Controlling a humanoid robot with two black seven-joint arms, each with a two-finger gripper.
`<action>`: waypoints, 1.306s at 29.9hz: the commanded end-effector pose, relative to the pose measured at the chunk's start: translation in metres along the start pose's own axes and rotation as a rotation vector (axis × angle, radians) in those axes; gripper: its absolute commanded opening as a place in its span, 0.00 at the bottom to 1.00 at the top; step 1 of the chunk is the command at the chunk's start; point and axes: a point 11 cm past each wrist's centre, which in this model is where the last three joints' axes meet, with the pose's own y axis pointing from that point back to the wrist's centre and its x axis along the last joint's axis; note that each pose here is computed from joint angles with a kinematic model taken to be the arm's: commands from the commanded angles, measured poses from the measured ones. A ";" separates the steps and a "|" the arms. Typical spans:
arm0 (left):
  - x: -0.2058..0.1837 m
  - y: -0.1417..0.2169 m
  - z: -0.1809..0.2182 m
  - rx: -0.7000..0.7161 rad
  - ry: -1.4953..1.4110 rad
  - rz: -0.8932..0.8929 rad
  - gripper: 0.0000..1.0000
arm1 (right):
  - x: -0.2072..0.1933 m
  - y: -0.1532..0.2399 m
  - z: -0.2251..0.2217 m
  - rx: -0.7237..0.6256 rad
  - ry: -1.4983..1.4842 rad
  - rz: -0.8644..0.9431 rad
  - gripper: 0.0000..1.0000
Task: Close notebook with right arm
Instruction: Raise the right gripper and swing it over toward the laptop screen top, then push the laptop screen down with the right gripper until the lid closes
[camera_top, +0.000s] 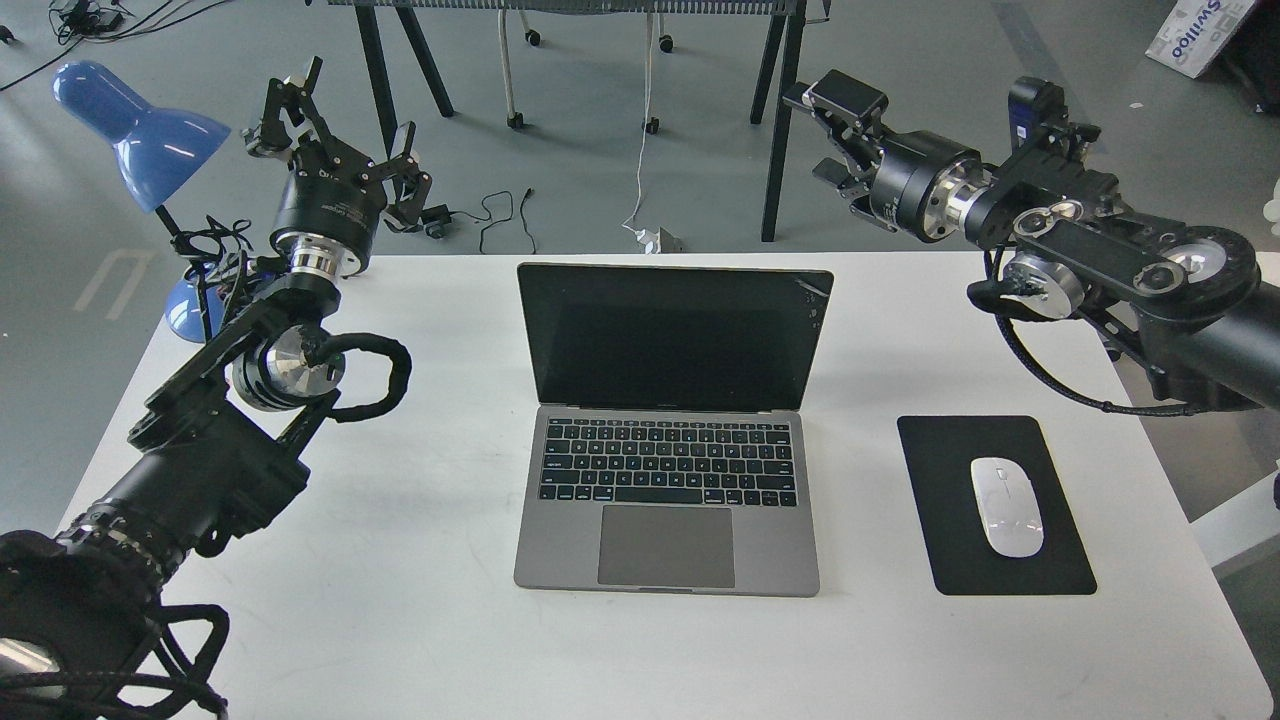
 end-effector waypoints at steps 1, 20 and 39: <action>0.000 0.000 0.000 0.000 0.000 0.000 1.00 | -0.012 -0.004 0.003 -0.010 0.024 -0.035 1.00; 0.000 0.000 0.000 0.000 0.001 0.001 1.00 | -0.043 -0.006 -0.001 -0.014 0.042 -0.223 1.00; 0.000 0.000 0.000 0.000 0.001 0.001 1.00 | -0.091 0.010 -0.012 0.022 0.042 -0.454 1.00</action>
